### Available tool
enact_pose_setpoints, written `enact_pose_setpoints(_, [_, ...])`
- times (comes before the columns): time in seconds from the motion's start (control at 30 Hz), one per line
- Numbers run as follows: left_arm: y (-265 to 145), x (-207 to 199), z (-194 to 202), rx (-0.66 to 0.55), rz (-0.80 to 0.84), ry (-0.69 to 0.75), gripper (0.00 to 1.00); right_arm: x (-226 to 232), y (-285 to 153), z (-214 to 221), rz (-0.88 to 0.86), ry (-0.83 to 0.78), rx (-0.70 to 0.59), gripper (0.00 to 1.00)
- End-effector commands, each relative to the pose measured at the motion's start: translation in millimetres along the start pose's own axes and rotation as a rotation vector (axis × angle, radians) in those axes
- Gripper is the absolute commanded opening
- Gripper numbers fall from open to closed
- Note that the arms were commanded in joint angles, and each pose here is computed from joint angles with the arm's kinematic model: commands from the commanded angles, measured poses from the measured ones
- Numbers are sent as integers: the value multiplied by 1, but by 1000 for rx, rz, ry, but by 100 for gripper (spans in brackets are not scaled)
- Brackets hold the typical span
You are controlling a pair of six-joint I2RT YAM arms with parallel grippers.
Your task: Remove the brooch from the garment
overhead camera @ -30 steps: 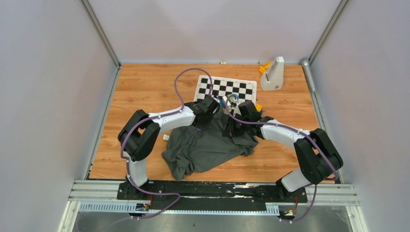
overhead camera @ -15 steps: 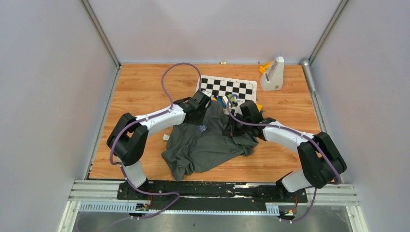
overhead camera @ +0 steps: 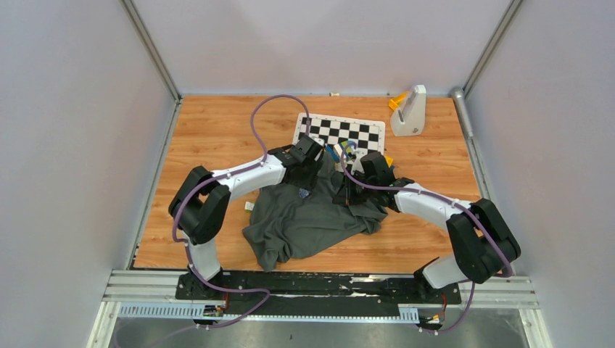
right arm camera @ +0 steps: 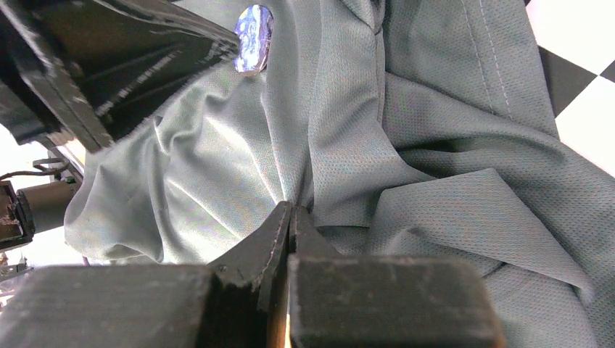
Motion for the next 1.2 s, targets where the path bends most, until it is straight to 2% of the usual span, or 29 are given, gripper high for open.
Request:
enact_pose_setpoints(0.0, [8, -20, -4, 16, 18, 42, 61, 12, -7, -13, -45, -42, -65, 0])
enact_pose_setpoints(0.23, [22, -23, 13, 65, 20, 61, 63, 11, -7, -13, -37, -38, -68, 0])
enact_pose_setpoints(0.43, [24, -11, 21, 86, -47, 80, 63, 10, -7, -13, -30, -35, -65, 0])
enact_pose_setpoints(0.5, [22, -4, 20, 76, -97, 82, 59, 10, -7, -13, -28, -34, -65, 0])
enact_pose_setpoints(0.73, [7, 15, 9, 24, -162, 67, 35, 9, -7, -12, -24, -35, -67, 0])
enact_pose_setpoints(1.03, [-2, 23, 6, 7, -147, 33, 16, 10, -7, -12, -28, -34, -63, 0])
enact_pose_setpoints(1.13, [-6, 20, 9, 17, -112, 20, 20, 10, -7, -12, -28, -35, -64, 0])
enact_pose_setpoints(1.17, [-9, 18, 10, 17, -95, 15, 31, 10, -7, -12, -29, -34, -64, 0])
Point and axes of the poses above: each gripper's point midway between its finger pads, its own y axis out along the fingers, its own x axis along the line the jaws close on, z = x × y, the point moved 4 cm from there along -y, back along the fingers, and after that the axes turned 6 degrees about -y, right-handed, at the moved point
